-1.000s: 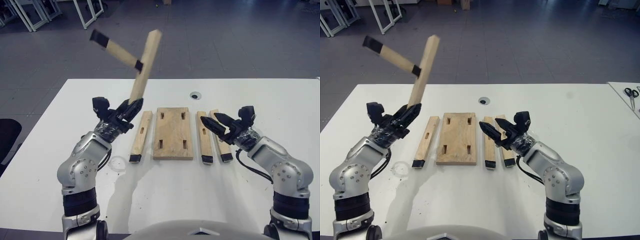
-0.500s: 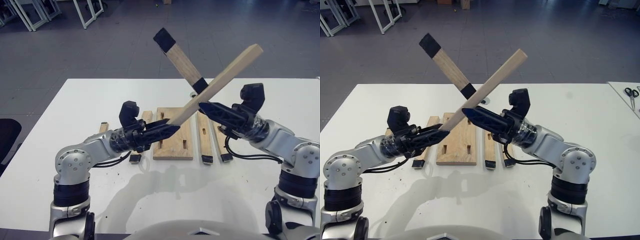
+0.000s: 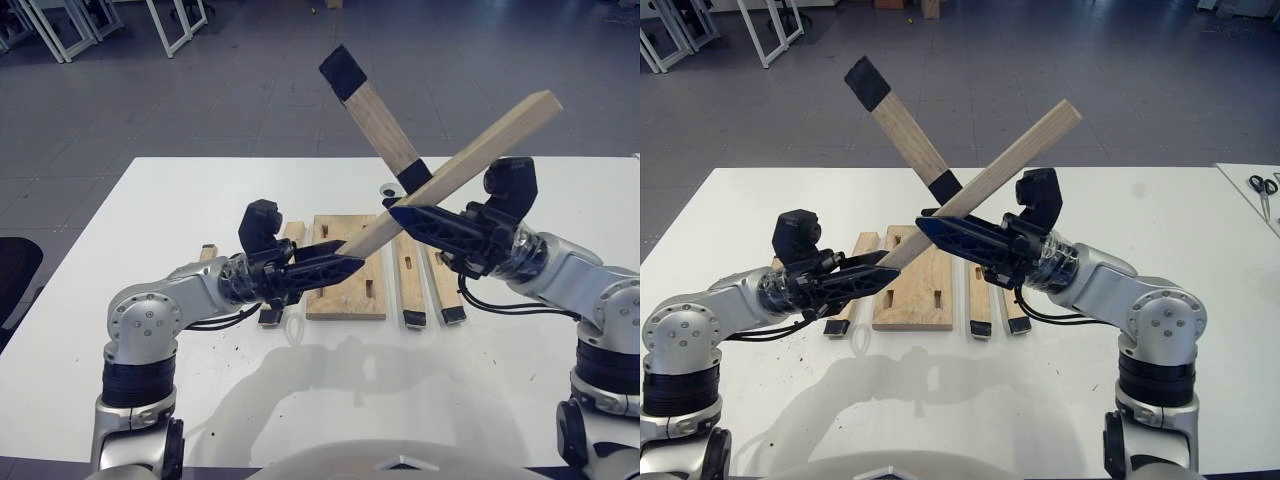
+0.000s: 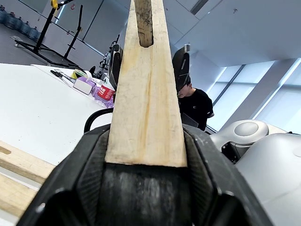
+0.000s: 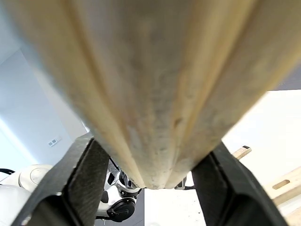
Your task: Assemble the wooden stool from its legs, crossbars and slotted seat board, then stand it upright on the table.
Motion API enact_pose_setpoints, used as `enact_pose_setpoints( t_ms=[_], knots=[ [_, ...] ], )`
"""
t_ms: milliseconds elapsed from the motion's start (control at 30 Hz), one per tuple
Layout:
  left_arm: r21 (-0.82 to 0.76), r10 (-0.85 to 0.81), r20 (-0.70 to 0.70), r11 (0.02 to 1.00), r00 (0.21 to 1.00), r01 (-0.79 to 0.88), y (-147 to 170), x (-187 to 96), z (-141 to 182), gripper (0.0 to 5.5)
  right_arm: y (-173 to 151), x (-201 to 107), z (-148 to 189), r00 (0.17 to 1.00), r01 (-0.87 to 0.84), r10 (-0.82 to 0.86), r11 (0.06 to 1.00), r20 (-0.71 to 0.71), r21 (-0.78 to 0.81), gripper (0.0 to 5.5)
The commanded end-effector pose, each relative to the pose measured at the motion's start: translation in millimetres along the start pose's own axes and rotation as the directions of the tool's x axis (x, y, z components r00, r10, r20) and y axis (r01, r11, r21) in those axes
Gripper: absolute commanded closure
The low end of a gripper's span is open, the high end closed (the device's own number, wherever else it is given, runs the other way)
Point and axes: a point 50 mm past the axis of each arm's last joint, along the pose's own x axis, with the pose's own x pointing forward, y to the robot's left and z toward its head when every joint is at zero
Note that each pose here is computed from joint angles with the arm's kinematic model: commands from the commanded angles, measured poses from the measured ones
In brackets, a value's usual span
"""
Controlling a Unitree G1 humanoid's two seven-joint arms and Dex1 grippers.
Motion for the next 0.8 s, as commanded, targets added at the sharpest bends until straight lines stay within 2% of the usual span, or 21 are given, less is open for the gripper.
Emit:
enact_pose_setpoints(
  t_ms=[33,233,267,300,433,533,600,667,733,800],
  knots=[
    [0.033,0.021,0.004,0.999,1.000,-0.021,-1,-2,8,3.47,4,0,0,0.999,-0.027,0.026,0.999,-0.044,-0.034,3.46],
    [0.076,0.014,0.027,0.997,1.000,-0.016,-4,-1,12,3.47,-2,-7,-2,0.998,0.016,-0.018,0.999,-0.062,-0.041,3.46],
    [0.087,0.015,0.034,0.996,0.999,-0.018,-4,-1,13,3.09,-3,-8,-2,0.998,0.024,-0.026,0.999,-0.060,-0.043,3.46],
    [0.095,0.013,0.043,0.995,0.999,-0.017,-5,-1,15,2.94,-5,-9,-2,0.998,0.033,-0.036,0.998,-0.057,-0.046,3.46],
    [0.138,-0.004,0.156,0.990,0.988,-0.018,-12,-10,32,2.91,-13,-22,-4,0.993,0.102,-0.104,0.993,-0.051,-0.051,3.47],
    [0.208,0.130,0.237,0.961,0.963,-0.181,-4,-22,49,2.91,-19,-33,-6,0.983,0.175,-0.179,0.982,-0.051,-0.069,3.47],
    [0.269,0.335,0.222,0.882,0.916,-0.388,17,-30,48,2.91,-23,-40,-6,0.972,0.225,-0.230,0.970,-0.047,-0.089,3.47],
    [0.356,0.547,0.133,0.752,0.827,-0.555,46,-37,28,2.91,-26,-46,-8,0.963,0.261,-0.266,0.960,-0.043,-0.101,3.47],
    [0.521,0.718,-0.036,0.607,0.695,-0.600,73,-42,-9,2.91,-29,-49,-10,0.955,0.287,-0.294,0.951,-0.049,-0.111,3.47],
    [0.606,0.780,-0.152,0.559,0.607,-0.566,86,-44,-40,2.91,-31,-49,-12,0.950,0.299,-0.307,0.947,-0.059,-0.117,3.47]
  ],
)
